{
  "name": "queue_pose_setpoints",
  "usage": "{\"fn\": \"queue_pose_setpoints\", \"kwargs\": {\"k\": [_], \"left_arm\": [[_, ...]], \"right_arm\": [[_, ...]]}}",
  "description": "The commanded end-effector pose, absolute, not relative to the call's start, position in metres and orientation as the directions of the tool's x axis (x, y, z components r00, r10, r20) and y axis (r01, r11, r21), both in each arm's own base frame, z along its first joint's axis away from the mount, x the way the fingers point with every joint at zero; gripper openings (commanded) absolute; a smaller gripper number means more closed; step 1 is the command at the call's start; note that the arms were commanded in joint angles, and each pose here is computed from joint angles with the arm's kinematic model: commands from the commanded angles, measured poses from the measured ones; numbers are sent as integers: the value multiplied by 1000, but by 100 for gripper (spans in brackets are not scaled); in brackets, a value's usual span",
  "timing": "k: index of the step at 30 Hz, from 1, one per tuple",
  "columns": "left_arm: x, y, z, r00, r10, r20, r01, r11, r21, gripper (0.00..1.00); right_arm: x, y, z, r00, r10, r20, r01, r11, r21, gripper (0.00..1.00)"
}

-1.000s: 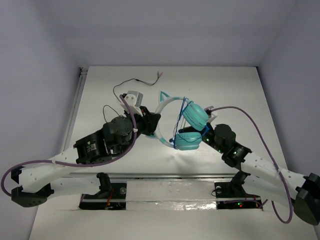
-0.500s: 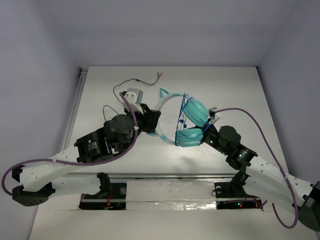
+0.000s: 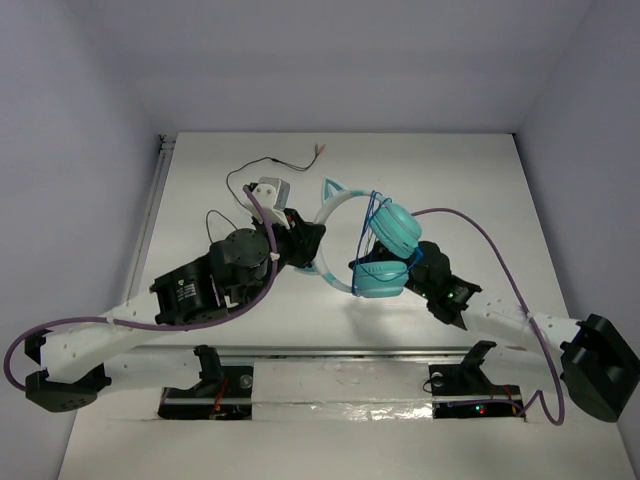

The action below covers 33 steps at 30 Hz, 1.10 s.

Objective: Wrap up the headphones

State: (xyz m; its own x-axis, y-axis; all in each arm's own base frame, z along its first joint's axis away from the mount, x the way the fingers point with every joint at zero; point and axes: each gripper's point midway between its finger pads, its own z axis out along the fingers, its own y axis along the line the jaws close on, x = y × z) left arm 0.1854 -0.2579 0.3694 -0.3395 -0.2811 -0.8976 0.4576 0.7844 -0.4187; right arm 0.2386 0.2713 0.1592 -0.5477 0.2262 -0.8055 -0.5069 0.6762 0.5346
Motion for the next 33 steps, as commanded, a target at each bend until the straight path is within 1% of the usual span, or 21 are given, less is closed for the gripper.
{"fn": "queue_pose_setpoints", "kwargs": {"k": [1,2,4,6,9,11,12,14,16,17,22,23,26,28,31,33], "left_arm": [[184,-254,422,-303,-463,-833,466,691,-553,0],[186,-254,421,-301,-461,-835,456,699,-551,0],[193,-248,423,-281,-474,-835,425,719,-551,0],[202,-246,419,-262,-478,-838,384,745,-545,0],[230,-241,408,-208,-485,-849,263,808,-527,0],[251,-245,396,-195,-482,-854,212,829,-517,0],[268,-240,394,-173,-505,-846,183,827,-531,0],[290,-248,379,-188,-503,-843,162,831,-532,0],[313,-240,372,-159,-518,-841,100,839,-535,0],[326,-244,359,-167,-498,-851,70,855,-514,0],[369,-242,332,-144,-482,-864,-45,876,-481,0],[375,-247,317,-157,-458,-875,-65,889,-454,0],[388,-247,291,-172,-419,-892,-110,908,-405,0],[389,-250,271,-192,-403,-895,-109,915,-389,0],[385,-256,232,-253,-386,-887,-93,922,-375,0],[378,-256,199,-305,-378,-874,-100,926,-365,0]], "right_arm": [[257,284,206,-452,330,-829,-555,623,551,27],[253,287,205,-466,324,-823,-568,604,559,21],[247,290,199,-501,323,-802,-567,578,587,16],[236,294,194,-535,329,-778,-562,550,618,11],[221,293,181,-577,339,-743,-527,540,656,8],[209,292,179,-597,347,-723,-519,521,678,7],[203,293,178,-616,353,-704,-506,508,697,7],[196,292,179,-623,366,-691,-494,501,711,7],[186,296,178,-649,362,-669,-482,485,730,7],[187,295,177,-650,371,-663,-469,491,735,7],[174,308,173,-692,339,-637,-464,467,753,6],[173,310,174,-698,331,-635,-468,461,754,7],[171,315,183,-703,324,-633,-477,446,758,7],[173,316,198,-690,333,-643,-488,441,753,6],[188,313,211,-648,373,-663,-472,486,735,6],[205,311,231,-597,445,-668,-444,510,737,5]]}}
